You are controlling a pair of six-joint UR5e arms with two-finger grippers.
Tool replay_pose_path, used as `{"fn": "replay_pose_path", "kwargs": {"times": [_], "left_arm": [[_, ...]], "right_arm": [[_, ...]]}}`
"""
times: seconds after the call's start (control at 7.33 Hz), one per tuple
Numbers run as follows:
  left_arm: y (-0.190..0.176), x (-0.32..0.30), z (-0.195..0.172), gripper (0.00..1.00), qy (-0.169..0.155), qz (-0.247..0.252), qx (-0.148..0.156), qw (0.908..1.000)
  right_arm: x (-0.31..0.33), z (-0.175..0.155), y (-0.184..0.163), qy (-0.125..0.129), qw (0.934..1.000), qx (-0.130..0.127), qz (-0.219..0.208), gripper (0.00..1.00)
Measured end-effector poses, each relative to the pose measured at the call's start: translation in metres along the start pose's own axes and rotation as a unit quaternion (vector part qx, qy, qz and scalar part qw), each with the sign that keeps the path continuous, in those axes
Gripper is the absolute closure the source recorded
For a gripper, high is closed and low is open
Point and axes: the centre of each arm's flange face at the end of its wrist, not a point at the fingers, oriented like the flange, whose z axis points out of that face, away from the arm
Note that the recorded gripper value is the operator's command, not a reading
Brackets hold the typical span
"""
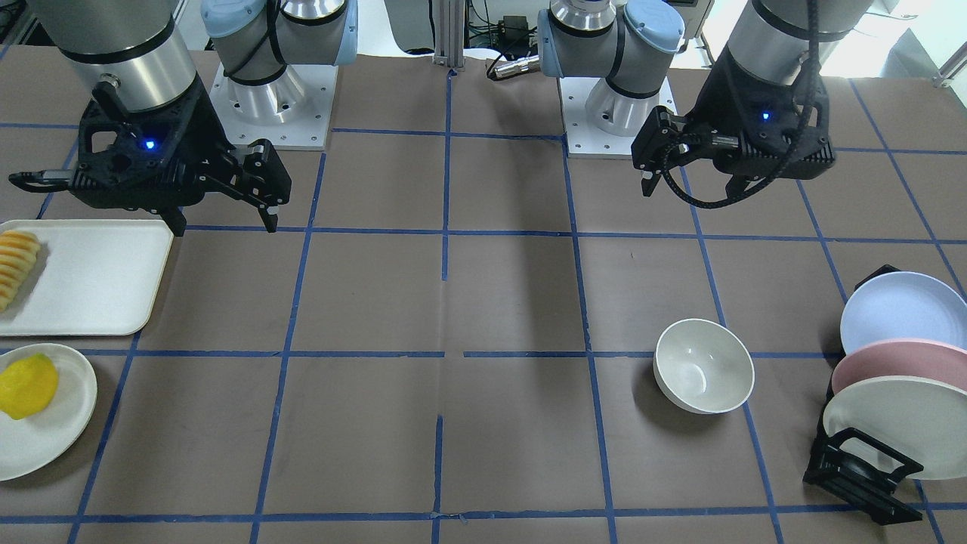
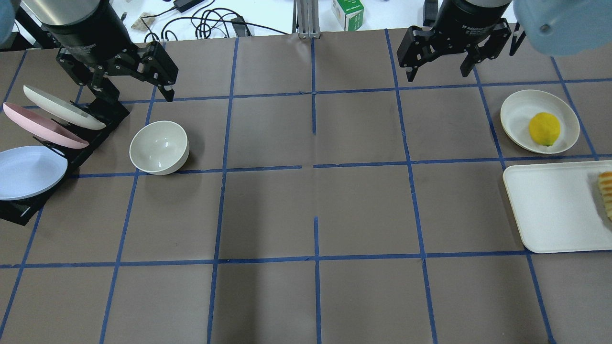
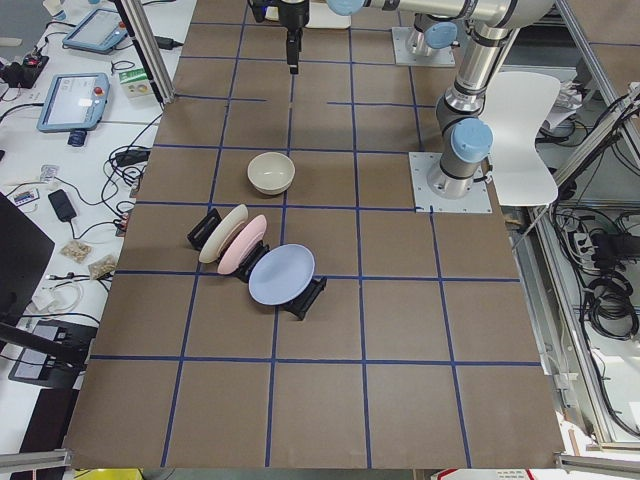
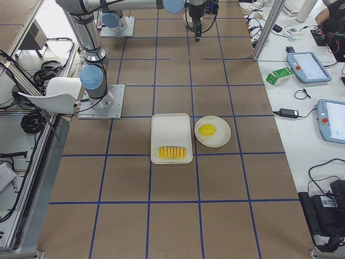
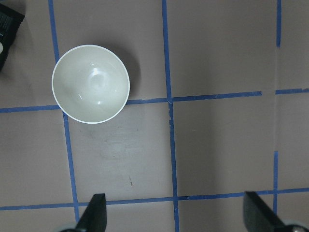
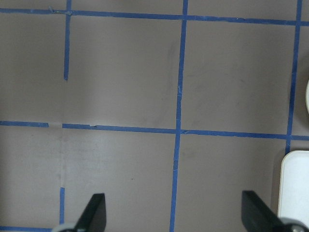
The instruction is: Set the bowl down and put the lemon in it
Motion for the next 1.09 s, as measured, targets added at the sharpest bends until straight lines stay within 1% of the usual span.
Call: {"fn": "replay_pose_path", "kwargs": {"times": [0.14,0.27,0.41,0.55,0.68,0.82,0.95,1.09], "left_arm": [[-0.017,-0.018,0.023,0.0,0.002,0.007,-0.005,1.0],[-0.04,-0.044,0.059,0.0,0.001,0.006,-0.001,1.0],[-0.058,-0.07,0.096,0.0,-0.003,0.004,0.009,0.9999],[-0.069,-0.101,0.135,0.0,-0.001,0.004,0.001,1.0],[-0.074,-0.134,0.174,0.0,0.005,0.0,-0.012,0.9999],[-0.077,-0.16,0.207,0.0,0.009,-0.003,-0.017,0.9998],[-0.08,-0.174,0.237,0.0,0.011,-0.002,-0.022,0.9997],[-0.081,-0.184,0.258,0.0,0.015,0.003,-0.028,0.9995]], "right_arm": [[0.018,0.002,-0.005,0.01,0.9999,-0.006,0.01,0.0],[0.054,0.006,-0.012,0.03,0.9992,-0.018,0.019,0.0],[0.106,0.013,-0.019,0.044,0.9984,-0.032,0.011,0.0],[0.166,0.023,-0.023,0.047,0.9978,-0.047,-0.004,0.0],[0.226,0.037,-0.026,0.044,0.9973,-0.055,-0.017,0.0],[0.277,0.051,-0.027,0.042,0.997,-0.057,-0.034,0.02],[0.312,0.065,-0.026,0.039,0.9965,-0.058,-0.045,0.03],[0.33,0.077,-0.023,0.037,0.9962,-0.062,-0.049,0.07]]}}
